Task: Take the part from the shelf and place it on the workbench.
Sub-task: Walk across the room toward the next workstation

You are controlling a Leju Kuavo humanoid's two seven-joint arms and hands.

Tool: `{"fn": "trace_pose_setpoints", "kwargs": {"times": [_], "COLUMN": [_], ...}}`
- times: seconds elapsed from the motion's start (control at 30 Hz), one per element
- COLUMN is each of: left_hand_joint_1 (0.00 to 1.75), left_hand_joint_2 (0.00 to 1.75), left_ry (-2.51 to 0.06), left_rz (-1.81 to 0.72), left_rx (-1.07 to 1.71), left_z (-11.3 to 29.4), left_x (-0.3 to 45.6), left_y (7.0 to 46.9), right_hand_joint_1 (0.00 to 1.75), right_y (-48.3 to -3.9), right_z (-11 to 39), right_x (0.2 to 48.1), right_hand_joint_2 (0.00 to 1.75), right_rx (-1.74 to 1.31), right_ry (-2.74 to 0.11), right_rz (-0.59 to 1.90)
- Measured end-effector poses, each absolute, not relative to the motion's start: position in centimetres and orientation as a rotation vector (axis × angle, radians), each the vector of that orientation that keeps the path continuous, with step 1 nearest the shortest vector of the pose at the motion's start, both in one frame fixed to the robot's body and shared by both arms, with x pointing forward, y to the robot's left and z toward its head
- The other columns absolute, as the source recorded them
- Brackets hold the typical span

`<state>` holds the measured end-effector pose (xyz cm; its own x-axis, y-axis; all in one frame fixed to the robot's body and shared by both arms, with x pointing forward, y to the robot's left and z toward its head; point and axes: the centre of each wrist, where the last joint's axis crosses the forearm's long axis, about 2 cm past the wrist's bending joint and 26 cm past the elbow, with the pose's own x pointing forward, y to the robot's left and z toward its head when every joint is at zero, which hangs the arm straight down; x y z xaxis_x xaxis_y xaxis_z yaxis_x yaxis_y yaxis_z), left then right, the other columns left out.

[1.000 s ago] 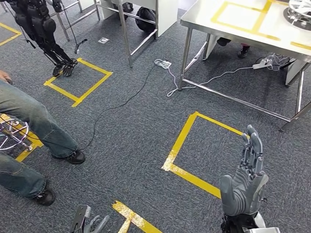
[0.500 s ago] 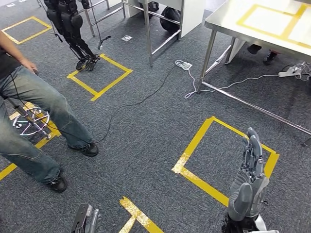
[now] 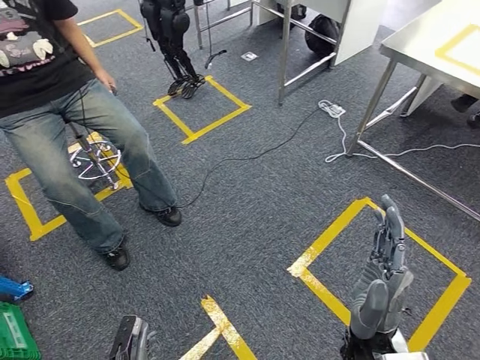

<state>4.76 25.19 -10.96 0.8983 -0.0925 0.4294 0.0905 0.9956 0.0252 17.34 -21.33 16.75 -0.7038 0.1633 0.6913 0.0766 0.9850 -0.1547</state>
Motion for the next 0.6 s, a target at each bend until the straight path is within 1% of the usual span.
{"fn": "trace_pose_setpoints", "kwargs": {"times": [0.6], "left_hand_joint_1": [0.00], "left_hand_joint_2": [0.00], "left_ry": [-0.447], "left_rz": [-0.092], "left_rx": [0.003], "left_z": [-11.00], "left_x": [4.46], "left_y": [25.26], "right_hand_joint_1": [0.00], "right_y": [-21.36], "right_z": [16.97], "right_x": [17.56], "right_hand_joint_2": [0.00], "right_rx": [-0.167], "right_ry": [-2.363], "right_rz": [0.156]}}
